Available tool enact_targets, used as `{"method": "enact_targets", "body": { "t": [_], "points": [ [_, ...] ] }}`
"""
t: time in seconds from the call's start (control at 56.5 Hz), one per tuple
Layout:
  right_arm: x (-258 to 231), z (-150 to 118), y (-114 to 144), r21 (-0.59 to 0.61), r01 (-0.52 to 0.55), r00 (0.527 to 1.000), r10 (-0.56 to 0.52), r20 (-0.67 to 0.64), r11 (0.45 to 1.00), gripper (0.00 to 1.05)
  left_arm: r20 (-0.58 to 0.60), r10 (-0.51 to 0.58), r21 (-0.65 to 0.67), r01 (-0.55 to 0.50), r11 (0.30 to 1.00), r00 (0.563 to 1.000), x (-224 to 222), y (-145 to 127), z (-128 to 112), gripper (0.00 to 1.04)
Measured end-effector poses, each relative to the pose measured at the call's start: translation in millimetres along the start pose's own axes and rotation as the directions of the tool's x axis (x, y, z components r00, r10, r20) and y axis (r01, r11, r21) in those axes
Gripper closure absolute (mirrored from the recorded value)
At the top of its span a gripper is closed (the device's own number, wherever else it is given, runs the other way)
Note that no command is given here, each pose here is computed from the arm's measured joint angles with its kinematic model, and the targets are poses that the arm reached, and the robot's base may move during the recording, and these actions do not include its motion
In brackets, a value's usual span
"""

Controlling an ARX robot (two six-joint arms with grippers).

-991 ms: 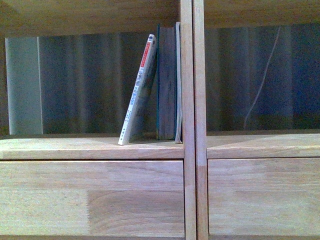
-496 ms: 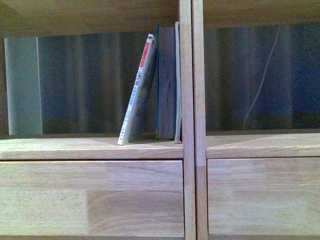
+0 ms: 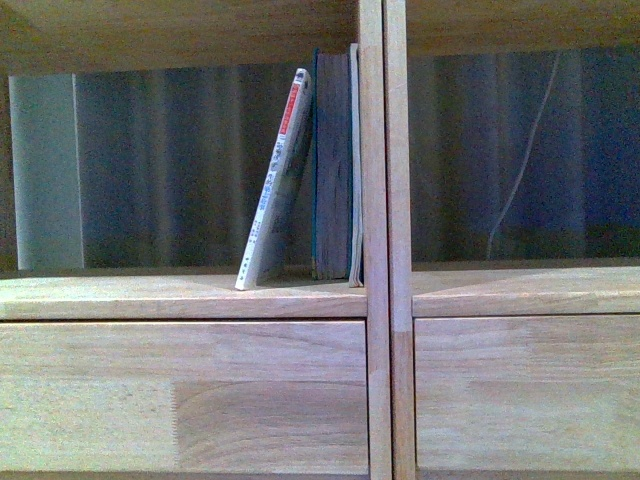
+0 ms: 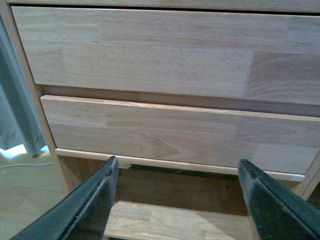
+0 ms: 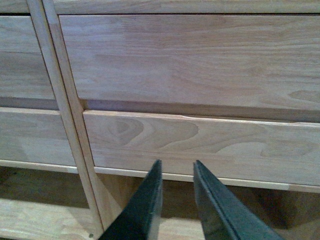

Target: Organize books on shelf

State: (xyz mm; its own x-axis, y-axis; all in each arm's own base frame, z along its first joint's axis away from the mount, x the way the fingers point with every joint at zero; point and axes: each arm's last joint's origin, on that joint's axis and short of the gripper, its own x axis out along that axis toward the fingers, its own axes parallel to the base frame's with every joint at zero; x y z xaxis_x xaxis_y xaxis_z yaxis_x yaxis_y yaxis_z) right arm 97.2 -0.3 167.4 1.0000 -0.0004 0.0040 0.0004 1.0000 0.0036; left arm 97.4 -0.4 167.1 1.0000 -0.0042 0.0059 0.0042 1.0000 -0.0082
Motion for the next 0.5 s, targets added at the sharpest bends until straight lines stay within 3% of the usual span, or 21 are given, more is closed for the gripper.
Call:
{"method": "enact_targets", "body": {
  "t": [0.106, 0.23, 0.425, 0.496],
  "points": [
    [0.0, 0.0, 0.0, 0.000, 0.000, 1.000, 0.000, 0.000, 1.000, 0.61, 0.000, 0.000, 0.002, 0.000, 1.000, 1.000, 0.0, 0.0, 0.0, 0.06],
    [0.0, 0.0, 0.0, 0.000, 0.000, 1.000, 0.000, 0.000, 1.000, 0.36, 0.000, 0.000, 0.003, 0.000, 1.000, 1.000, 0.0, 0.0, 0.0, 0.07],
    [0.0, 0.0, 0.0, 0.000, 0.000, 1.000, 0.000, 0.000, 1.000, 0.07, 0.000, 0.000, 0.003, 0.000, 1.000, 1.000, 0.0, 0.0, 0.0, 0.07],
    [0.0, 0.0, 0.0, 0.000, 0.000, 1.000, 0.000, 0.000, 1.000, 0.07, 0.000, 0.000, 0.003, 0.000, 1.000, 1.000, 0.0, 0.0, 0.0, 0.07]
  ]
}}
